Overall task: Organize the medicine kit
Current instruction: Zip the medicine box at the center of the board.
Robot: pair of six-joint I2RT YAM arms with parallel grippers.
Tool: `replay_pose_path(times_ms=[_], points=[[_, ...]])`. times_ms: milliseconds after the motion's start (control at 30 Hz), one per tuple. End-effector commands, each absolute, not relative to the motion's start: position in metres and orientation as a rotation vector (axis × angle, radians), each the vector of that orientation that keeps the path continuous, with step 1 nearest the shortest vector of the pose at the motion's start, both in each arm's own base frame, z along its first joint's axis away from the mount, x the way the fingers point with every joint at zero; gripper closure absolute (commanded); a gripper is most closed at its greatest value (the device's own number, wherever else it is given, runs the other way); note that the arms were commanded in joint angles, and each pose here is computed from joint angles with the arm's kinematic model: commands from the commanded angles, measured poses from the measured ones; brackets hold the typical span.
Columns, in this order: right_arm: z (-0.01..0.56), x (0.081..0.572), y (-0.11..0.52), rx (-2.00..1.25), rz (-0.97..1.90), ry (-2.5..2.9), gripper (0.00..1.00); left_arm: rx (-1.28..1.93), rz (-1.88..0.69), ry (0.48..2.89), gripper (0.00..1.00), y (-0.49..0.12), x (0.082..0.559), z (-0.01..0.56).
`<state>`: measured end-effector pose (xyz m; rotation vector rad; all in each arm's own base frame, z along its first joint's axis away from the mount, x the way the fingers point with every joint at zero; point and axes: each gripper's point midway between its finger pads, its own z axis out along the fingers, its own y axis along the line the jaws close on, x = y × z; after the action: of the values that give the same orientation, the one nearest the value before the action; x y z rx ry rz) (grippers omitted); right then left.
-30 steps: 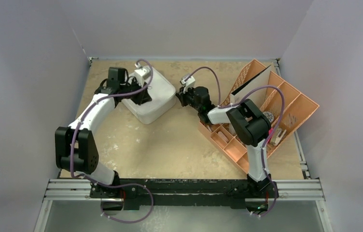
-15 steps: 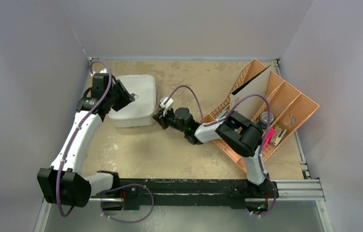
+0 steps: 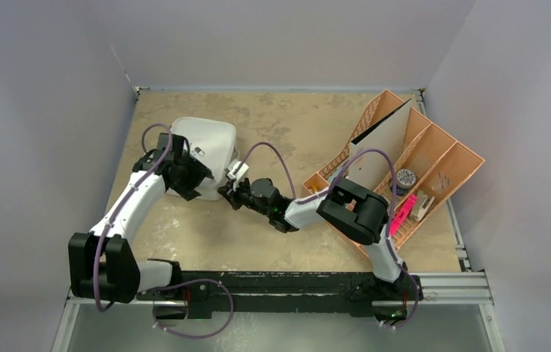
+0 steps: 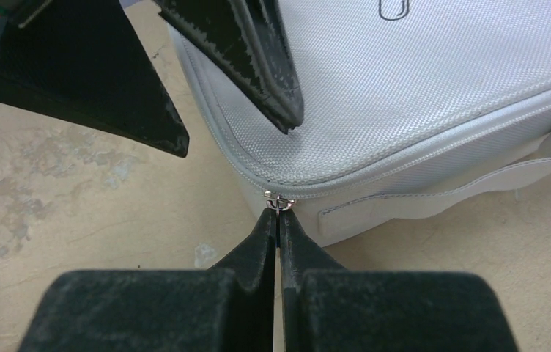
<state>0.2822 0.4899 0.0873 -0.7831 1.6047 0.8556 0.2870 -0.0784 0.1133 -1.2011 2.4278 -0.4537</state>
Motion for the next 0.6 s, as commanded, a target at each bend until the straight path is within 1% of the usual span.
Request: replay_pose_path(times_ms=[0,100,233,300,333,367,467,500,567], points=[[0.126,0.306,0.492,-0.665,0.811,1.491,1.00,-1.327,-0.399,2.372,0.43,-0.070,0.289,0.103],[0.122,0.304,0.493,-0.668,0.814,1.496,1.00,-1.387,-0.332,2.345,0.47,-0.061,0.285,0.090],[0.116,0.301,0.496,-0.682,0.819,1.501,1.00,-1.401,-0.315,2.306,0.49,-0.057,0.294,0.083],[0.114,0.300,0.496,-0.684,0.819,1.503,1.00,-1.401,-0.294,2.301,0.52,-0.054,0.297,0.081],[0.112,0.300,0.496,-0.688,0.815,1.506,1.00,-1.394,-0.279,2.299,0.55,-0.052,0.299,0.080],[0.111,0.301,0.495,-0.695,0.805,1.506,1.00,-1.389,-0.265,2.302,0.60,-0.051,0.300,0.079],[0.104,0.304,0.493,-0.719,0.754,1.507,1.00,-1.396,-0.218,2.316,0.93,-0.047,0.297,0.072],[0.102,0.307,0.491,-0.726,0.722,1.504,1.00,-1.385,-0.208,2.322,1.00,-0.046,0.296,0.070],[0.096,0.312,0.488,-0.757,0.664,1.503,1.00,-1.381,-0.168,2.339,1.00,-0.042,0.291,0.063]])
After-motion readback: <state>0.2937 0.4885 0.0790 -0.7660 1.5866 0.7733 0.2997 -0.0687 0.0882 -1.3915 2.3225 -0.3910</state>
